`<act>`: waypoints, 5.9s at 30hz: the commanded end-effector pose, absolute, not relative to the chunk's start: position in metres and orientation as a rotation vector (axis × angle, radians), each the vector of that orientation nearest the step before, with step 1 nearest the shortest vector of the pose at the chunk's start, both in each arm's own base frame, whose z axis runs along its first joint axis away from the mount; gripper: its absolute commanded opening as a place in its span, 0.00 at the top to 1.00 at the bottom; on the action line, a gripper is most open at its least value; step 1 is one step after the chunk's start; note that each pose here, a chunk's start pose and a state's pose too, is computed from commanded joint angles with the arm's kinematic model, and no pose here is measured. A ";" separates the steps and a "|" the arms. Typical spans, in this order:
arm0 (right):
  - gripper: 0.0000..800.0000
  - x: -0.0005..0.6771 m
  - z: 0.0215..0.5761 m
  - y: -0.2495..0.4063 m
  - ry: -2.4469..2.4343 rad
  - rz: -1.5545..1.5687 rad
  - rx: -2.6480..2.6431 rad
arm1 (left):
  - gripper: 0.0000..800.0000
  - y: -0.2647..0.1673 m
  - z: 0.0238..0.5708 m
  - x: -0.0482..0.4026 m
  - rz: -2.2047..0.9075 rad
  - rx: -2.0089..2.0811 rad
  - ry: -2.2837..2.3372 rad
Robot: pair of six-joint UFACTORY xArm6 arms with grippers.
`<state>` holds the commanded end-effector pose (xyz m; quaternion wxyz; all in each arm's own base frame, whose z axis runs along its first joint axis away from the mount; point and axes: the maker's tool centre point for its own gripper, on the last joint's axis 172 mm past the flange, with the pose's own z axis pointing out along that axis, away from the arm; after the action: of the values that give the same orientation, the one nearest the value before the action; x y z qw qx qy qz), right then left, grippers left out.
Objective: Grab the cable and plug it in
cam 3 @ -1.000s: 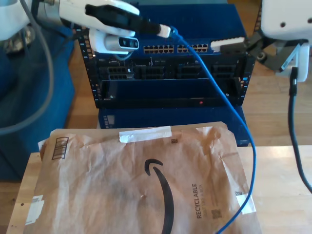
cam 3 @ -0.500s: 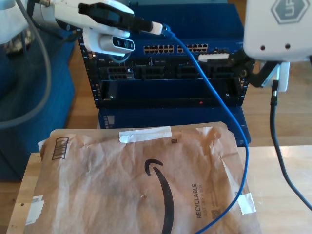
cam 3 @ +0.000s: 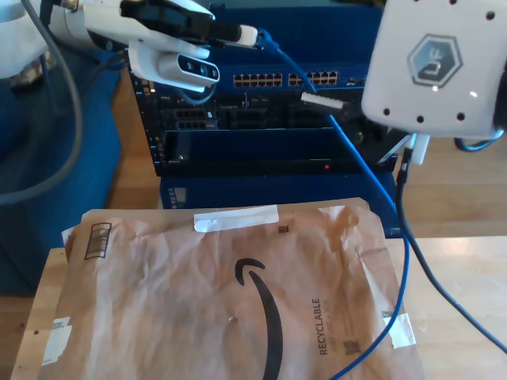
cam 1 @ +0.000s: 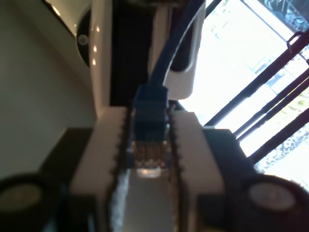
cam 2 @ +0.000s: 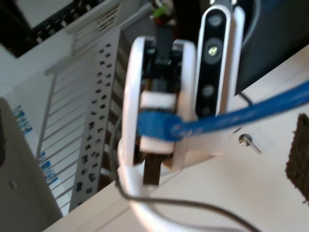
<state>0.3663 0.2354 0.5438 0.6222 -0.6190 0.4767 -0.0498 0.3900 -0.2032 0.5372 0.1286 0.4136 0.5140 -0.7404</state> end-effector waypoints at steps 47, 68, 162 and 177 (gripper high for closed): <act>0.47 0.374 0.542 0.272 1.079 -0.088 -1.433 | 0.96 -0.201 0.539 0.387 -2.225 1.179 1.445; 0.60 0.377 0.540 0.271 1.089 -0.097 -1.426 | 0.96 -0.201 0.541 0.384 -2.227 1.192 1.439; 1.00 0.447 0.332 0.070 1.653 -0.394 -1.367 | 0.00 0.204 0.153 0.036 -0.860 1.665 2.303; 1.00 0.444 0.327 0.067 1.662 -0.395 -1.367 | 0.00 0.134 0.127 -0.017 -0.836 1.802 2.221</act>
<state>0.4443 0.0667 0.3266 0.4589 -0.5550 0.6750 -0.1606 -0.0167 0.1340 0.1267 0.0810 0.6027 0.7429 -0.2797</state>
